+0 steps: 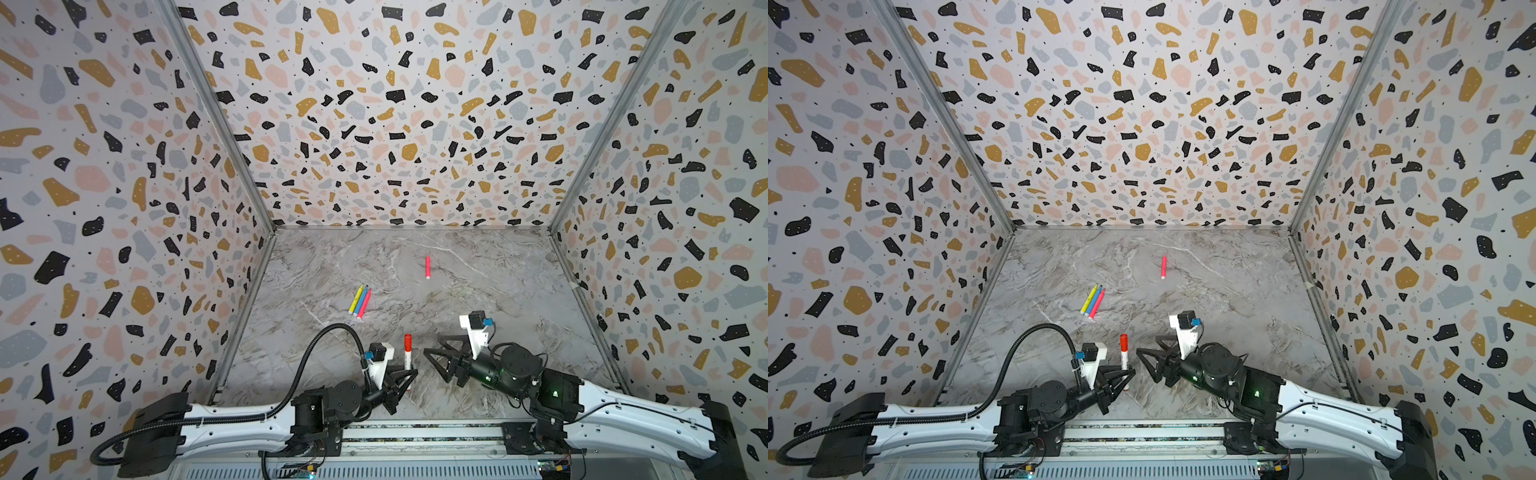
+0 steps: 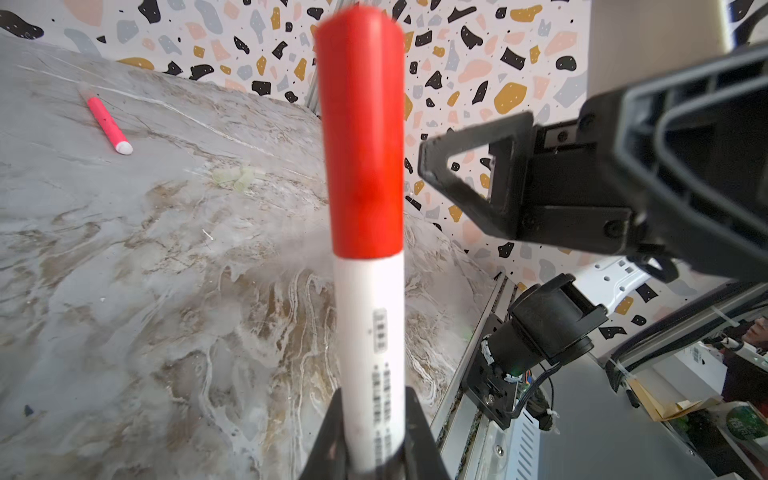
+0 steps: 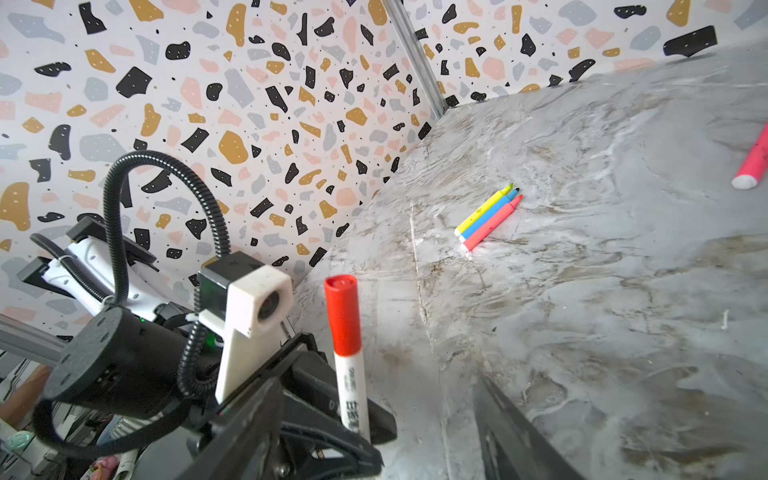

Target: Insert the pens into the pen caps

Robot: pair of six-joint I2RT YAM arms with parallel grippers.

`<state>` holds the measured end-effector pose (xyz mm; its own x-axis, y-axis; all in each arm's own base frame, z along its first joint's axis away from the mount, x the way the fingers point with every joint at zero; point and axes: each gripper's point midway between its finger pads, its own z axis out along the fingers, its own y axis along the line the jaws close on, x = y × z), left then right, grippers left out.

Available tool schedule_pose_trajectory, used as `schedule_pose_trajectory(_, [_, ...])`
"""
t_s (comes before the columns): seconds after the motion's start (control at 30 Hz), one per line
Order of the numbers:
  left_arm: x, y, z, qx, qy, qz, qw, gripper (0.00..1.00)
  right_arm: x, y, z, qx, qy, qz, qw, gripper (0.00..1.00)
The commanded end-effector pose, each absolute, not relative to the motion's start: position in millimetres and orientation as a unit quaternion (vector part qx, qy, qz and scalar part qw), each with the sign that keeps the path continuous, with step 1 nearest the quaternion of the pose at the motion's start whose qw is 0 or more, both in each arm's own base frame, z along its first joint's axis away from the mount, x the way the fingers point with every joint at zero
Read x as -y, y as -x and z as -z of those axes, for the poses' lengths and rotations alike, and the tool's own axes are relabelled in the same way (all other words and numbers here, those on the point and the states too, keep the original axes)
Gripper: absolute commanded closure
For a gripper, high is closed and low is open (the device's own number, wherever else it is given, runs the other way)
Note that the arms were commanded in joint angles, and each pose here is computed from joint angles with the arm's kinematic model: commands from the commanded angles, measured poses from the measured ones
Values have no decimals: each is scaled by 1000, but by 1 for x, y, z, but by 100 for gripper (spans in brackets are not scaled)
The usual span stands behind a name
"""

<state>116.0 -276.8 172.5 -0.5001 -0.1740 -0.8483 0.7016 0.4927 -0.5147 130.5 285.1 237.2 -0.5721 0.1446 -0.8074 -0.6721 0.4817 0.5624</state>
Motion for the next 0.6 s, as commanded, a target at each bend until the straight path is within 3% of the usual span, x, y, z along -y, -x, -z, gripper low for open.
schedule_pose_trajectory(0.0, [275,-122,-193,-706,-158,487,489,100,-278,-122,-199,-771,177,-471,390,27])
schedule_pose_trajectory(0.57, [288,-112,-201,-692,-183,512,475,100,-322,-102,-220,-725,252,-530,361,30])
